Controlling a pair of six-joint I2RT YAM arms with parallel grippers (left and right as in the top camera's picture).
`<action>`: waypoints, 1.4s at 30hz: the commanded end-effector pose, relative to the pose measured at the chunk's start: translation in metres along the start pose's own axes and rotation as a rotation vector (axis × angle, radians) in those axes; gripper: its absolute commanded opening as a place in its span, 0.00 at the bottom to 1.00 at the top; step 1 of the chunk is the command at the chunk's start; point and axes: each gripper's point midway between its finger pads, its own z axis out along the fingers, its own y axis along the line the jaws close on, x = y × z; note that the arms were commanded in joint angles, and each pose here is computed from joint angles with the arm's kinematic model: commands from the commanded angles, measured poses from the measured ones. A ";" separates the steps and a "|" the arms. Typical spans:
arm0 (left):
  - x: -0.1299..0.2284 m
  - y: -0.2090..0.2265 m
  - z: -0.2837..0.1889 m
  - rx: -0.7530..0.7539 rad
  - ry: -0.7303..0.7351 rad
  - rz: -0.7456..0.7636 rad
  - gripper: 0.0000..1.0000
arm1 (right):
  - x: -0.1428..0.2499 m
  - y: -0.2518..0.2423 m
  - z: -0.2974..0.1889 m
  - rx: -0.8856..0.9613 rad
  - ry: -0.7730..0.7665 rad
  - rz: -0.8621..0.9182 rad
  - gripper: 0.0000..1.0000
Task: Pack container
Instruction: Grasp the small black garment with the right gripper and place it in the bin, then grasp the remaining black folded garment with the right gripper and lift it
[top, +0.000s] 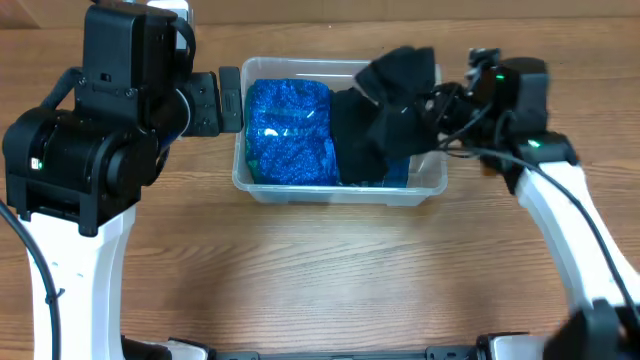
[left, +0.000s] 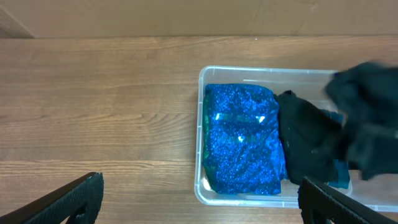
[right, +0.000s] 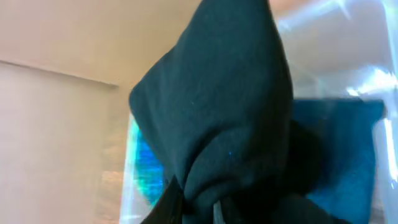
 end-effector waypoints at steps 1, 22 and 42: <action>-0.001 0.004 -0.001 -0.013 -0.008 0.014 1.00 | 0.015 -0.035 0.029 0.072 0.083 0.043 0.34; -0.001 0.004 -0.001 -0.013 -0.008 0.014 1.00 | 0.051 -0.049 0.046 0.551 0.209 -0.240 0.47; -0.001 0.004 -0.001 -0.013 -0.008 0.014 1.00 | -0.094 -0.340 -0.101 0.624 0.033 0.247 0.94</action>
